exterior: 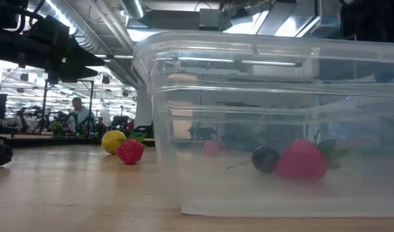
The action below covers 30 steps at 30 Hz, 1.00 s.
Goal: Pick and placing Produce into tupperware
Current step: Put the green star fruit into the transparent bin
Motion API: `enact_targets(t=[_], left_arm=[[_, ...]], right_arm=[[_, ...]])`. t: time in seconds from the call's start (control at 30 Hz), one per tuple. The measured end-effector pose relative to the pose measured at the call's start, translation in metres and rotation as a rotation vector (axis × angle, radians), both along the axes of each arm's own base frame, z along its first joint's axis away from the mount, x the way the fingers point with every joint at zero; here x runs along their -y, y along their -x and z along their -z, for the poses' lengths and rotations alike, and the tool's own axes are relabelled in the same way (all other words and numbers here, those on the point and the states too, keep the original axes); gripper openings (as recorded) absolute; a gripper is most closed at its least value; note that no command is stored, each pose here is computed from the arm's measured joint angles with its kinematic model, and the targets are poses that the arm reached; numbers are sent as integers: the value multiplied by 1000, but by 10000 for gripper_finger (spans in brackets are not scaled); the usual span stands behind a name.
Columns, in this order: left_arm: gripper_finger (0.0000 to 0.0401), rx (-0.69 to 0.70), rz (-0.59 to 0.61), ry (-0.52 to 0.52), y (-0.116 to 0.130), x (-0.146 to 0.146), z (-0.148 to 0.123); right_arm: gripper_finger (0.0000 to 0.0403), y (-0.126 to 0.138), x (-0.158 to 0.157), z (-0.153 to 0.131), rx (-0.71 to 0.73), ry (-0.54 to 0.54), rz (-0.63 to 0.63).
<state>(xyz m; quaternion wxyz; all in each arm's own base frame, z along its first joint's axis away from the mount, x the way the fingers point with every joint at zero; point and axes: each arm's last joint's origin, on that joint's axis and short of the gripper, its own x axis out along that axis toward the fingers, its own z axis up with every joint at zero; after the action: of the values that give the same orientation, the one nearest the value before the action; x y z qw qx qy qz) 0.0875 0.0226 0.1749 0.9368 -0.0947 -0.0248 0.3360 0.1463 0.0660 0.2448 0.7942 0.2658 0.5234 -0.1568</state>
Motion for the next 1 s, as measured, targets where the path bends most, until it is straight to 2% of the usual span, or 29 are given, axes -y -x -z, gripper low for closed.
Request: enact_targets(t=[0.07,0.17,0.27,0.6,0.8,1.0], left_arm=[[281,0,0,0,0,0,0],[281,-6,0,-7,0,0,0],[281,-20,0,-23,0,0,0],[281,-22,0,-26,0,0,0],[281,-22,0,-26,0,0,0],[281,-22,0,-26,0,0,0]], right_arm=[[299,5,2,9,-62,-24,75],[331,5,1,17,-80,-38,29],[344,2,-1,18,-53,-72,16],[347,0,-2,17,-36,-92,41],[347,0,-2,16,-30,-70,-5],[347,-1,-2,16,-22,-108,69]])
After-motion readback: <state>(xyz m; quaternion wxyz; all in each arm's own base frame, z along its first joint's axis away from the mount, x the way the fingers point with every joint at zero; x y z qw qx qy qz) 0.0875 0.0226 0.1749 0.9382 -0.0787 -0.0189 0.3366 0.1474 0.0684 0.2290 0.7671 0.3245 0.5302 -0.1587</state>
